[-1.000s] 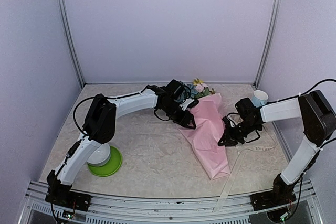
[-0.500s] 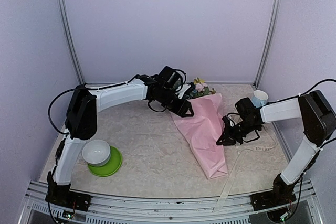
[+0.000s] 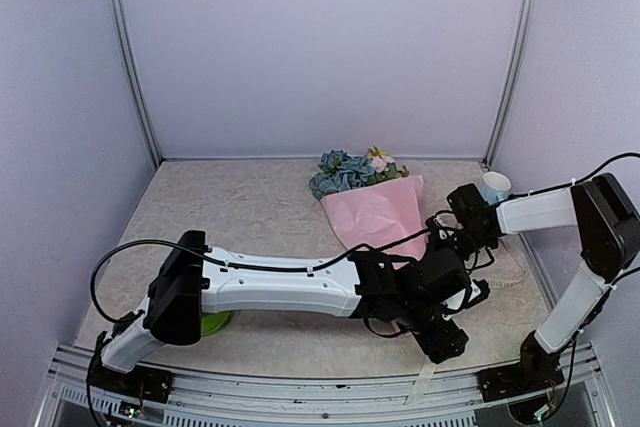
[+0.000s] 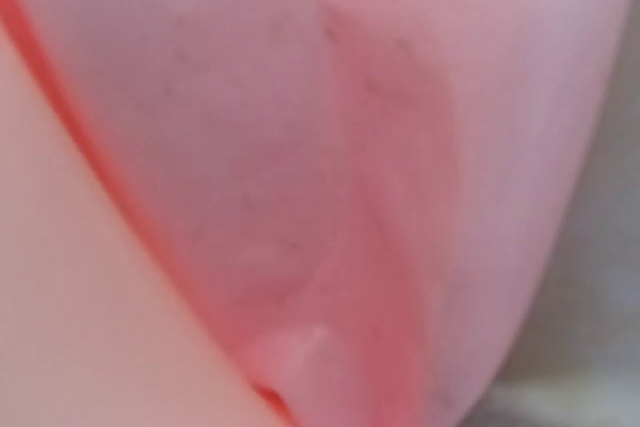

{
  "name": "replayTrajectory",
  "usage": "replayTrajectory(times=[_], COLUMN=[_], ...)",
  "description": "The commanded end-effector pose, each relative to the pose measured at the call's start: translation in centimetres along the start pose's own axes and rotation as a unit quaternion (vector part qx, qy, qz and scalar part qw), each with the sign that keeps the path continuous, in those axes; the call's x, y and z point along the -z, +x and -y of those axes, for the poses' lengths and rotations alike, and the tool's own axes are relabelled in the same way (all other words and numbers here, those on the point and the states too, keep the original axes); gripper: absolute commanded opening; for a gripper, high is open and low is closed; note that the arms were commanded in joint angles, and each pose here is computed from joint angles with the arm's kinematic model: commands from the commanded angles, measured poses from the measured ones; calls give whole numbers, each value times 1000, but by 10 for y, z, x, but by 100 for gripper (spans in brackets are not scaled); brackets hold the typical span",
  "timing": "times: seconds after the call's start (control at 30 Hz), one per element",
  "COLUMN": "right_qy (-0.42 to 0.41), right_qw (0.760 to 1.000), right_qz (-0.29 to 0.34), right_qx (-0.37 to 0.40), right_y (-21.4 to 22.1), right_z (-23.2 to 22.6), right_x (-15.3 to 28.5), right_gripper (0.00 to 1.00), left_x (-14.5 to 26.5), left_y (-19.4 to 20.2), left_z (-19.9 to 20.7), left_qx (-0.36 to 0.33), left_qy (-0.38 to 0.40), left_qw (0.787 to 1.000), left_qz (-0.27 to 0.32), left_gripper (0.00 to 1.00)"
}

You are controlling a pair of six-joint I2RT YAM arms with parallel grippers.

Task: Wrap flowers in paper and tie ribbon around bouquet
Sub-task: Pick up the left side of the ribbon at the corner of the board.

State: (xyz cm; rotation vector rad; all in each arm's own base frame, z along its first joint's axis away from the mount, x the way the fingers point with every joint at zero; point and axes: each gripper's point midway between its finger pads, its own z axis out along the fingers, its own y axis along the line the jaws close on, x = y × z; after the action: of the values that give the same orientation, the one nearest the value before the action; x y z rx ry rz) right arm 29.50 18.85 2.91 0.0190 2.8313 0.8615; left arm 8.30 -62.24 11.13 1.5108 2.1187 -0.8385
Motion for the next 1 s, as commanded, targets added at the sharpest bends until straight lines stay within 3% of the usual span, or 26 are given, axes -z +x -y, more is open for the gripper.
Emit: replayTrajectory(times=[0.0, 0.07, 0.17, 0.37, 0.43, 0.7, 0.83, 0.97], right_qy=[13, 6, 5, 1, 4, 3, 5, 1], right_qw=[998, 998, 997, 996, 996, 995, 995, 995], right_qz=[46, 46, 41, 37, 39, 49, 50, 47], right_qx=[42, 50, 65, 78, 80, 88, 88, 84], right_y=[-16, -13, -11, -8, -6, -4, -6, -6], right_z=[-10, -14, -18, -20, -19, -20, -20, -22], right_x=[12, 9, 3, -3, -3, -3, -4, -5], right_gripper=[0, 0, 0, 0, 0, 0, 0, 0], left_x=[-27, -43, -56, -53, -59, -67, -72, -75], left_y=[20, 36, 47, 55, 69, 130, 141, 151], left_z=[-9, -5, -14, -25, -25, -21, -16, -18], left_qx=[41, 44, 62, 93, 101, 86, 71, 61], left_qy=[-56, -57, -81, -111, -110, -134, -131, -133], left_qw=[997, 996, 992, 987, 984, 971, 971, 969], left_qz=[-29, -49, -68, -74, -93, -176, -185, -197], left_gripper=[84, 89, 89, 78, 71, 56, 41, 13])
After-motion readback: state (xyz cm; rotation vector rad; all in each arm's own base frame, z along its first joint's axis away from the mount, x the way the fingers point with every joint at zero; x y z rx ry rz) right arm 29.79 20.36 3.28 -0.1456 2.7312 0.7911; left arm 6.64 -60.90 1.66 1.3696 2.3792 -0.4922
